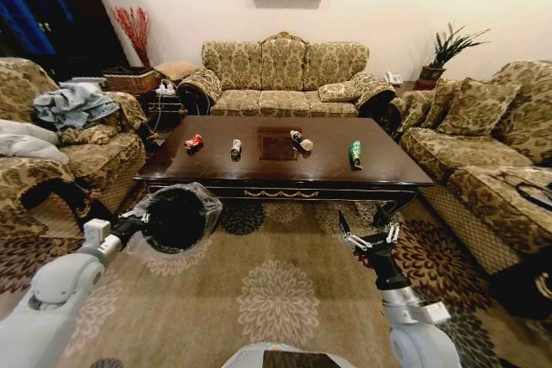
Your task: Move to the front of the table and place the trash on the table into the trash bin.
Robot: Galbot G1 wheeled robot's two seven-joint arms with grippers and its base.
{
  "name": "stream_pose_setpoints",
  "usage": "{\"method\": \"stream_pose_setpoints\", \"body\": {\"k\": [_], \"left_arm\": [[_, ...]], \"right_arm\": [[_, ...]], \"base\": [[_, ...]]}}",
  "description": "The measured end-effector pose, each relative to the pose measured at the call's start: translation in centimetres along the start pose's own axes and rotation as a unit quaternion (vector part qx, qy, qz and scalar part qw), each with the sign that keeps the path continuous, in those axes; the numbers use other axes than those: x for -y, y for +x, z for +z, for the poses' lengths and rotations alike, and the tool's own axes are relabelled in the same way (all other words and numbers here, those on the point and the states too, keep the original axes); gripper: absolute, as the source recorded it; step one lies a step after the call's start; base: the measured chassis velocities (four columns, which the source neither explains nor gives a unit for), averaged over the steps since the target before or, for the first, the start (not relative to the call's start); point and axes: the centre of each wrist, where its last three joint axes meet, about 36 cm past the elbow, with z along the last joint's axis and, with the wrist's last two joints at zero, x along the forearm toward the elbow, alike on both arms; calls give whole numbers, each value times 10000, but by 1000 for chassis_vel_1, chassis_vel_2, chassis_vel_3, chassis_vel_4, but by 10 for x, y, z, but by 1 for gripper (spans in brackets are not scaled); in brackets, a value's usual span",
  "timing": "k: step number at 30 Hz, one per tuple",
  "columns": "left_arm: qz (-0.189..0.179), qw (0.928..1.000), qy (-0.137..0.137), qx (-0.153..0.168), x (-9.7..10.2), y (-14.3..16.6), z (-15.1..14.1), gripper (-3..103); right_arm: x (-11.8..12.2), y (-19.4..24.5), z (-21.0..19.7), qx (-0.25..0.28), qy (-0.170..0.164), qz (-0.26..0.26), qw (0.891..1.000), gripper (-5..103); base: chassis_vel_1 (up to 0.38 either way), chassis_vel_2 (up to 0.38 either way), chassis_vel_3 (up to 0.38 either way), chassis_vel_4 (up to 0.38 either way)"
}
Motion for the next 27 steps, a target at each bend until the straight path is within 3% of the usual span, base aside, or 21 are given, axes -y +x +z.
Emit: {"method": "stream_pose_setpoints", "body": {"k": [27], "left_arm": [[131,9996,246,46,30,-5,24,0]], "right_arm": [[-3,-2,-8,123,-5,18,9999,100]], "base": [[0,0,0,0]]}}
